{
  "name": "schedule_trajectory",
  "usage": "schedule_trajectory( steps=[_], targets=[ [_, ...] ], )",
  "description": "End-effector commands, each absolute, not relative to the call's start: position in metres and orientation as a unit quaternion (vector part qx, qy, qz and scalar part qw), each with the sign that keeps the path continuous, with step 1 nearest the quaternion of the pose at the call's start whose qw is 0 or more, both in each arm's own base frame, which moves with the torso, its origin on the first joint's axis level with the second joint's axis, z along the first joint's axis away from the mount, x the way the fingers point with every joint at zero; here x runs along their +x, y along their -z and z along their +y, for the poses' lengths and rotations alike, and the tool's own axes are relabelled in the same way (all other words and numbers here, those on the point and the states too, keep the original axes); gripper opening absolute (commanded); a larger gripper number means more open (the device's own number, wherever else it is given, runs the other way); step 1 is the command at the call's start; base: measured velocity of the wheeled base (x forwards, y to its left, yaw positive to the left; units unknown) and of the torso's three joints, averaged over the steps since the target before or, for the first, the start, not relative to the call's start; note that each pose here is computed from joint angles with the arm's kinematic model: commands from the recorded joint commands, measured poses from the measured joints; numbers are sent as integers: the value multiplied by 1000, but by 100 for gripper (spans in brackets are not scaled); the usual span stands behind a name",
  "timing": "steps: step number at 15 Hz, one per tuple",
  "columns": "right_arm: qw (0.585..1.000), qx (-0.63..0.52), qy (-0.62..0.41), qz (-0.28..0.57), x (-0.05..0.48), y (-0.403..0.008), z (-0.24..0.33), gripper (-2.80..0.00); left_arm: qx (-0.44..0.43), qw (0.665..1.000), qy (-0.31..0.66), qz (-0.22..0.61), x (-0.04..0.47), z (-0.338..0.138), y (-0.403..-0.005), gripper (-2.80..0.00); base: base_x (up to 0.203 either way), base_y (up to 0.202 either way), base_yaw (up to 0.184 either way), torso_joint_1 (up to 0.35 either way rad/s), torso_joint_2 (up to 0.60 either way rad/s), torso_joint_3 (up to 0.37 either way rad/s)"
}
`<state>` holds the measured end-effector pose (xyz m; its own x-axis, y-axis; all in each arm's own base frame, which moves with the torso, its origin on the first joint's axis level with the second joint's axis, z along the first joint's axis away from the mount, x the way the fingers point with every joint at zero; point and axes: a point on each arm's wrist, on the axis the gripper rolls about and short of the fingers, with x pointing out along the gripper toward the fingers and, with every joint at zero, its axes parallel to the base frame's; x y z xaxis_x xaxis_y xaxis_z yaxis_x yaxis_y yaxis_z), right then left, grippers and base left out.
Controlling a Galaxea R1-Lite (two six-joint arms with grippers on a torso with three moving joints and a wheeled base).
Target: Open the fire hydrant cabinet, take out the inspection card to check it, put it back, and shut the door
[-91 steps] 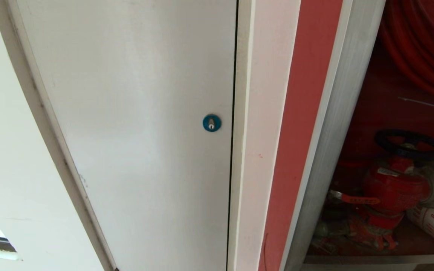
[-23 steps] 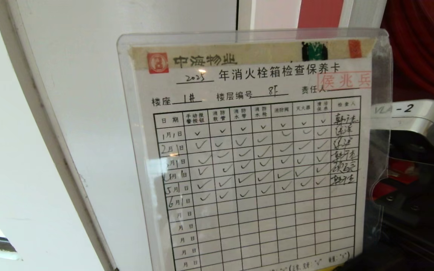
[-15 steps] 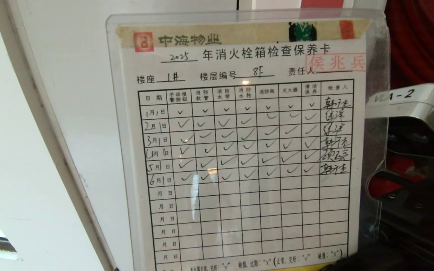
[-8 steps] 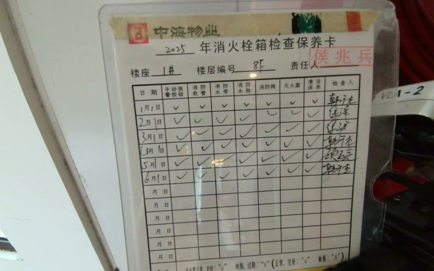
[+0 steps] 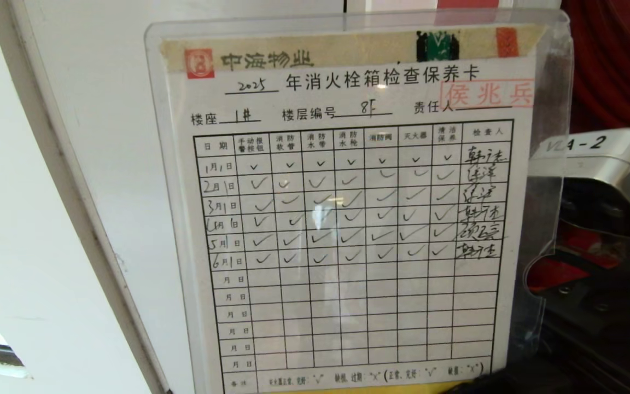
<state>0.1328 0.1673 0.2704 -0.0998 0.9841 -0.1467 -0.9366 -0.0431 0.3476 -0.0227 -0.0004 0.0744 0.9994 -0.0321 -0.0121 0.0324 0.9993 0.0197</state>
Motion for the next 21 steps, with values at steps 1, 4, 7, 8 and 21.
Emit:
schedule_trajectory(
  steps=[1,4,7,8,21],
  targets=[
    [666,65,-720,182,133,-269,168,-280,10,1000,16,6,-23,0,-74,-280,0,0,0,0,0,0],
    [667,65,-720,182,133,-269,168,-280,10,1000,16,6,-23,0,-74,-280,0,0,0,0,0,0],
    [668,65,-719,182,133,-269,168,-280,10,1000,16,6,-23,0,-74,-280,0,0,0,0,0,0],
    [670,65,-717,180,133,-270,167,-280,10,1000,16,6,-23,0,-74,-280,0,0,0,0,0,0],
    [697,66,-696,158,133,-275,164,-280,10,1000,16,6,-23,0,-74,-280,0,0,0,0,0,0]
  ],
)
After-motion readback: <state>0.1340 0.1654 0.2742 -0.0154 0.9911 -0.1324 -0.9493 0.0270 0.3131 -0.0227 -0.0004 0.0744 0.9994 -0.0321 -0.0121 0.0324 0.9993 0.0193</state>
